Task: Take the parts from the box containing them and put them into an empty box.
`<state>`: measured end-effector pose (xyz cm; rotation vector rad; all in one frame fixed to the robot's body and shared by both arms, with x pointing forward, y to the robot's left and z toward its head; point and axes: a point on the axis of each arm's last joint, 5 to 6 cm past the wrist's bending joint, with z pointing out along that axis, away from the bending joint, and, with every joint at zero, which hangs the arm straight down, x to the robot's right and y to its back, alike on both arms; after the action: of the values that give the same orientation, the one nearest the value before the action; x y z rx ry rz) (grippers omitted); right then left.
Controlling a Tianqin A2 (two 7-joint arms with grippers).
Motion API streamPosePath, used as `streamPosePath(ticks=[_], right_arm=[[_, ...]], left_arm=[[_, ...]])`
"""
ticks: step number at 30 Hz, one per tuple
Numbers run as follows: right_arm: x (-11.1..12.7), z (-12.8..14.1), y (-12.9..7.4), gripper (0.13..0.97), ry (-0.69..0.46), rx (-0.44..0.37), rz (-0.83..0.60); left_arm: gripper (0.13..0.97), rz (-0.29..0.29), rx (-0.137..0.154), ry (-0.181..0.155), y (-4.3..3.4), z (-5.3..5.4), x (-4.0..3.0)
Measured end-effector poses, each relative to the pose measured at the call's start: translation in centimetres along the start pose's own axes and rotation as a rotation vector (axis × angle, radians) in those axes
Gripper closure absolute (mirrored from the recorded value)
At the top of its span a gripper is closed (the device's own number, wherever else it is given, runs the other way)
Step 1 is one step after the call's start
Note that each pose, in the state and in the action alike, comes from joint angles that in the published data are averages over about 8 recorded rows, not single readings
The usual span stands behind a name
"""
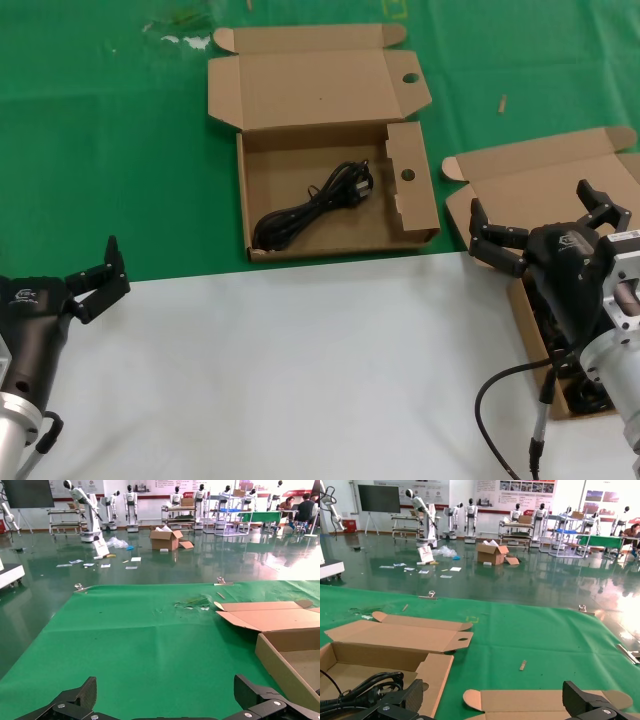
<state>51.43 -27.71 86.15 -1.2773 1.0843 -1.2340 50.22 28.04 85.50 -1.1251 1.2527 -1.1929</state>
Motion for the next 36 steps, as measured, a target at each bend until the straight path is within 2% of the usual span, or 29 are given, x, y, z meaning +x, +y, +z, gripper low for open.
streamPosePath(ticks=[36], right_arm=[[0.0, 0.0, 0.0, 0.13, 0.0, 0.0, 0.0]], left_arm=[[0.132, 0.0, 0.0, 0.0, 0.0, 0.0, 0.0]])
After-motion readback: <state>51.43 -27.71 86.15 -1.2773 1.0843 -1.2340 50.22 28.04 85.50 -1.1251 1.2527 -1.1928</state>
